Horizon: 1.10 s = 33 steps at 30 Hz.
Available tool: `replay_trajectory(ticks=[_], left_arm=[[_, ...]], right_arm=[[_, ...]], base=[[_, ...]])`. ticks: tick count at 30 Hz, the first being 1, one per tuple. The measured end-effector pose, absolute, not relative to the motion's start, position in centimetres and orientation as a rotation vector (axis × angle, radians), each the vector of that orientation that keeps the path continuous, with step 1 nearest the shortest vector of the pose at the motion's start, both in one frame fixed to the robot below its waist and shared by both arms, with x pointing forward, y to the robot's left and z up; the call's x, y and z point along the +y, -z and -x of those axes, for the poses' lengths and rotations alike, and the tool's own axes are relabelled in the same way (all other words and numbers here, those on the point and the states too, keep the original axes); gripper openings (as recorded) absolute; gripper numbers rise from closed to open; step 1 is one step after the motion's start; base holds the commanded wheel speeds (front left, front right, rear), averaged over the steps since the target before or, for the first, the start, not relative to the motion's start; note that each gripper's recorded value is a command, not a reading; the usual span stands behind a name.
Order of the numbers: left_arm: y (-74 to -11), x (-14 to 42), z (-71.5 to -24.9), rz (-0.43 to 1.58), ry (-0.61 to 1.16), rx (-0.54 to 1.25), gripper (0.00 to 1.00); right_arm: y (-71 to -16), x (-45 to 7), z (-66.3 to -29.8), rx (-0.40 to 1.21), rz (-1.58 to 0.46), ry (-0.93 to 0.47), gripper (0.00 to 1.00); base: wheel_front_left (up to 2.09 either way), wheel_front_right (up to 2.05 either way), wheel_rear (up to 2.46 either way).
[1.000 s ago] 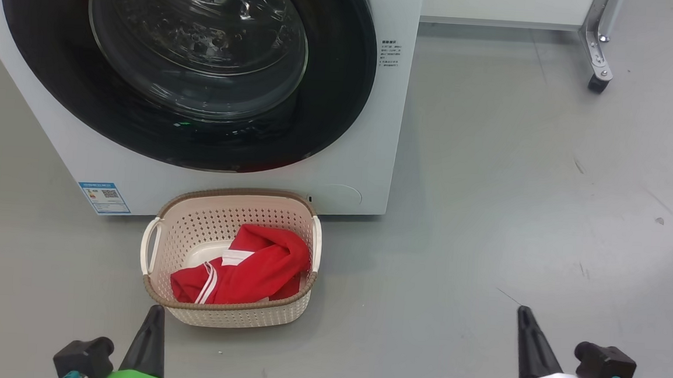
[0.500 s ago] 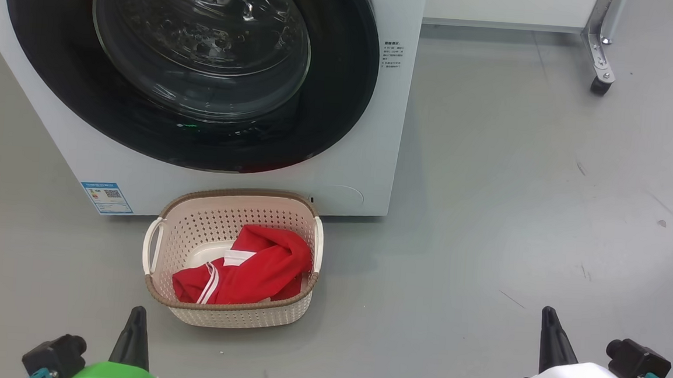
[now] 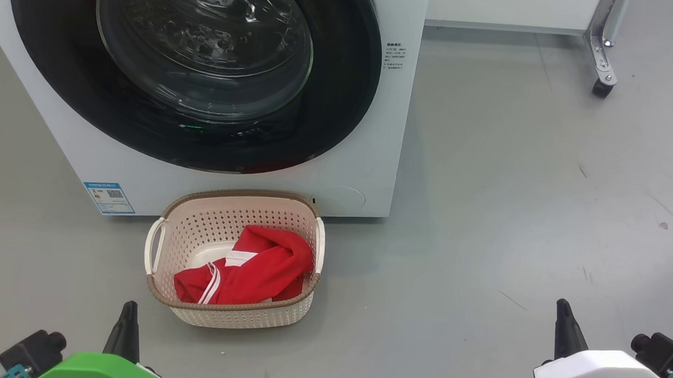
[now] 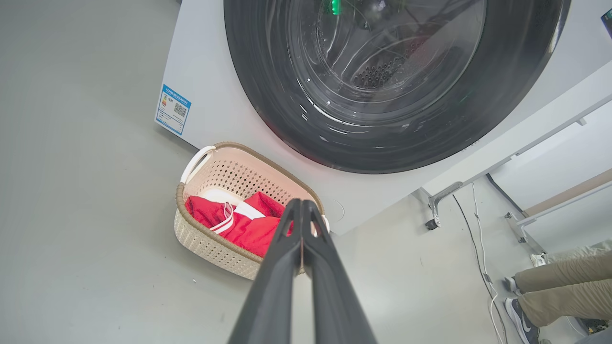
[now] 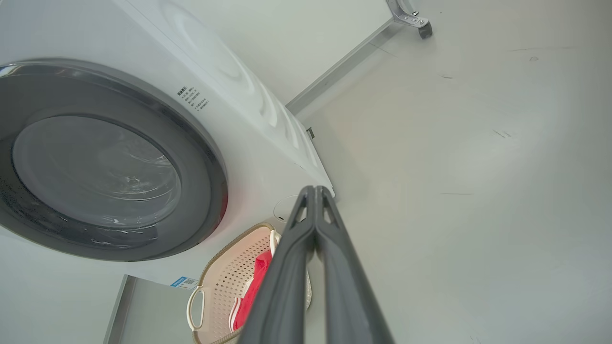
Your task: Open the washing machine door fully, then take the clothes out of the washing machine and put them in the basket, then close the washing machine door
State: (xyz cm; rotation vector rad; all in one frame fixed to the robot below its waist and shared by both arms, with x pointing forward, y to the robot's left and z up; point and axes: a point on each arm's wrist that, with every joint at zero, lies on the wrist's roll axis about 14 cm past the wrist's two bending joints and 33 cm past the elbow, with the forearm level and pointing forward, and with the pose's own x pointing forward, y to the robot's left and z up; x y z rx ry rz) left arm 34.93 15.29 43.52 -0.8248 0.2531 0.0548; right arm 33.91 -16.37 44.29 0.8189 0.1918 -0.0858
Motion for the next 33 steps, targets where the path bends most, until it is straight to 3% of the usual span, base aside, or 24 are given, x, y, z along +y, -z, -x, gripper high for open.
replay_trajectory(ticks=[33], left_arm=[[-45.5,17.2,-36.5,1.262,-0.080,0.192,0.00]], right_arm=[[-45.9,-18.6,-35.9,0.140,-1.271,0.120,0.00]], base=[[0.00,0.00,0.00]])
